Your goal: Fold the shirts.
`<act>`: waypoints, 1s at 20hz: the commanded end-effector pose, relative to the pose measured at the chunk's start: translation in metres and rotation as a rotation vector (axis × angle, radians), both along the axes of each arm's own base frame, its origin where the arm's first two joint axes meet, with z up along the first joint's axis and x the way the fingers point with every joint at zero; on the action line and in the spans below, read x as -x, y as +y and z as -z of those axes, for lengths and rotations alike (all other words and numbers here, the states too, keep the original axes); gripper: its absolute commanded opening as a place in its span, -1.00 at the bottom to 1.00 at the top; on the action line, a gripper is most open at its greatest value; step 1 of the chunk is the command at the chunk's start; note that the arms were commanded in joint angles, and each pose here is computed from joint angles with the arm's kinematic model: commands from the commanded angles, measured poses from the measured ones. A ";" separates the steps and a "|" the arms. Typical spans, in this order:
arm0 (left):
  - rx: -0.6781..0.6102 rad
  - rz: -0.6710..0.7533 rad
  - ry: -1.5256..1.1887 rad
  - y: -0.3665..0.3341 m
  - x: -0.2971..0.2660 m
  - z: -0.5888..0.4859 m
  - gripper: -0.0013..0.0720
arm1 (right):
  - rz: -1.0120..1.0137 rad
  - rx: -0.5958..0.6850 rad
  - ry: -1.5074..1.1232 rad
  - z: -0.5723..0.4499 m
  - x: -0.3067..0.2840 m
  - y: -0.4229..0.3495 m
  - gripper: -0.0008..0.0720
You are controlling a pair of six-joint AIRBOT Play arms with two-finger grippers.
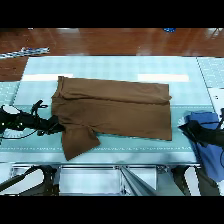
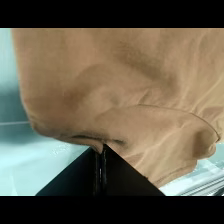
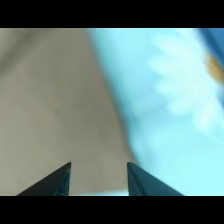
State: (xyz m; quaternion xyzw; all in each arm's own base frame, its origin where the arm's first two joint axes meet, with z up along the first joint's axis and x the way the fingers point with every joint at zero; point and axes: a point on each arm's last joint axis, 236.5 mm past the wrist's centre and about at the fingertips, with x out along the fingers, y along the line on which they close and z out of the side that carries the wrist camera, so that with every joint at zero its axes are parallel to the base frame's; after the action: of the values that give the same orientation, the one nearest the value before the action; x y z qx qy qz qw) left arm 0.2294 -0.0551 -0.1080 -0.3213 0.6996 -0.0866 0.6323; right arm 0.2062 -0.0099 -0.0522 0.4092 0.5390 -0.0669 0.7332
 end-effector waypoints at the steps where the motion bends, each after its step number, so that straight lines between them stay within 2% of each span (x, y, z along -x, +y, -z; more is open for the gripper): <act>1: 0.013 0.005 0.002 -0.003 0.000 -0.002 -0.92 | -0.066 -0.067 0.177 0.031 0.030 0.013 0.14; 3: 0.012 0.005 0.002 -0.003 0.000 -0.002 -0.92 | -0.124 -0.130 0.252 0.043 0.038 0.028 0.14; 5: 0.013 0.005 0.003 -0.003 0.000 -0.002 -0.92 | -0.182 -0.142 0.263 0.051 0.035 0.038 0.14; 10: 0.014 0.004 0.003 -0.003 0.000 -0.002 -0.92 | -0.128 -0.148 0.151 0.062 -0.009 0.047 0.11; 12: 0.013 0.004 0.002 -0.003 0.000 -0.003 -0.92 | -0.135 -0.199 0.066 0.054 -0.027 0.058 -0.38; 13: 0.013 0.004 0.002 -0.003 0.000 -0.003 -0.92 | -0.166 -0.220 0.015 0.047 -0.034 0.065 -0.90; 17: 0.008 0.000 -0.036 0.000 -0.014 -0.011 -0.92 | -0.221 -0.250 -0.010 0.036 -0.035 0.073 -0.91; 20: 0.084 0.000 -0.149 -0.010 -0.047 -0.041 -0.92 | -0.235 -0.237 -0.038 0.025 -0.045 0.068 -0.91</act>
State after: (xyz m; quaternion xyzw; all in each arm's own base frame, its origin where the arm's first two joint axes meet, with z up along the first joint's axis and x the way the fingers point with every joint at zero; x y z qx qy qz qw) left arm 0.2519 -0.0576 -0.0891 -0.3264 0.6781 -0.1078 0.6496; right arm 0.2414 0.0571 -0.0887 0.4306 0.5842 0.0732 0.6841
